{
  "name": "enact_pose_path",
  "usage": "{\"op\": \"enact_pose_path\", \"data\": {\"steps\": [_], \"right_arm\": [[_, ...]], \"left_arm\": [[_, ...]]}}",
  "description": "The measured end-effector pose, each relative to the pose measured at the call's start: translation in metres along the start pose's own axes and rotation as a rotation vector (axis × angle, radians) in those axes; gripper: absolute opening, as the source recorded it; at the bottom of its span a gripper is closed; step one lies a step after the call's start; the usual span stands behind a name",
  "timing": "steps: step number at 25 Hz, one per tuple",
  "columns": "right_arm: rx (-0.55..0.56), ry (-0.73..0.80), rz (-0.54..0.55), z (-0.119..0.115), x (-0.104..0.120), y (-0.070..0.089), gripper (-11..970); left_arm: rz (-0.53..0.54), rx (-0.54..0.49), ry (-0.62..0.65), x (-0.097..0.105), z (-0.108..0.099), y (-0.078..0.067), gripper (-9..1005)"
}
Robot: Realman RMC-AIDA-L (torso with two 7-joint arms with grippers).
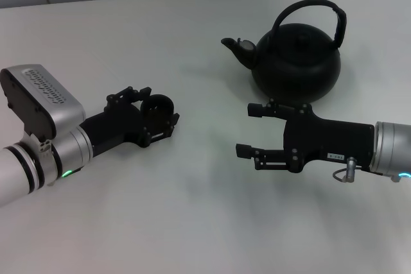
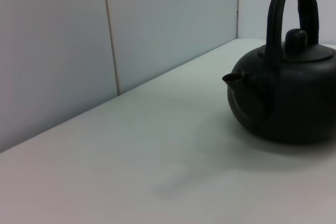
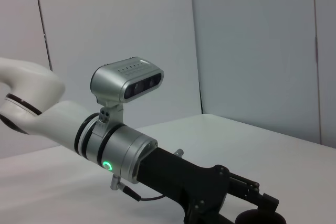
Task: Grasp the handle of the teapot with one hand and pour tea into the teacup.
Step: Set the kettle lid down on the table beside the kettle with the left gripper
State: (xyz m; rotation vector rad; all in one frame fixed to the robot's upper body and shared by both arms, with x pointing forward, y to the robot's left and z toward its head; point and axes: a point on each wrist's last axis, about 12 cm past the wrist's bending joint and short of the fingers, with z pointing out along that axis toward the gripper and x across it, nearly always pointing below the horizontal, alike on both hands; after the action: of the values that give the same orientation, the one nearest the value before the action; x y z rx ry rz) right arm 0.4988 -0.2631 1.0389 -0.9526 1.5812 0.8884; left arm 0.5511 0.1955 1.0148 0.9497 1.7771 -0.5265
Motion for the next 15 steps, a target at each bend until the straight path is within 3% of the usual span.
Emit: {"op": "enact_pose_path", "data": {"steps": [10,15], "right_arm": [[0.015,-0.005,0.008,-0.004,0.002,0.001,769],[0.102,-0.098,0.03,-0.019,0.001,0.003,765]], "left_arm": [[-0.02,0.023,-0.038,-0.002,-0.005,-0.002,795],[-0.041,0.001,-0.077,0.002,-0.023,-0.003,797]]}}
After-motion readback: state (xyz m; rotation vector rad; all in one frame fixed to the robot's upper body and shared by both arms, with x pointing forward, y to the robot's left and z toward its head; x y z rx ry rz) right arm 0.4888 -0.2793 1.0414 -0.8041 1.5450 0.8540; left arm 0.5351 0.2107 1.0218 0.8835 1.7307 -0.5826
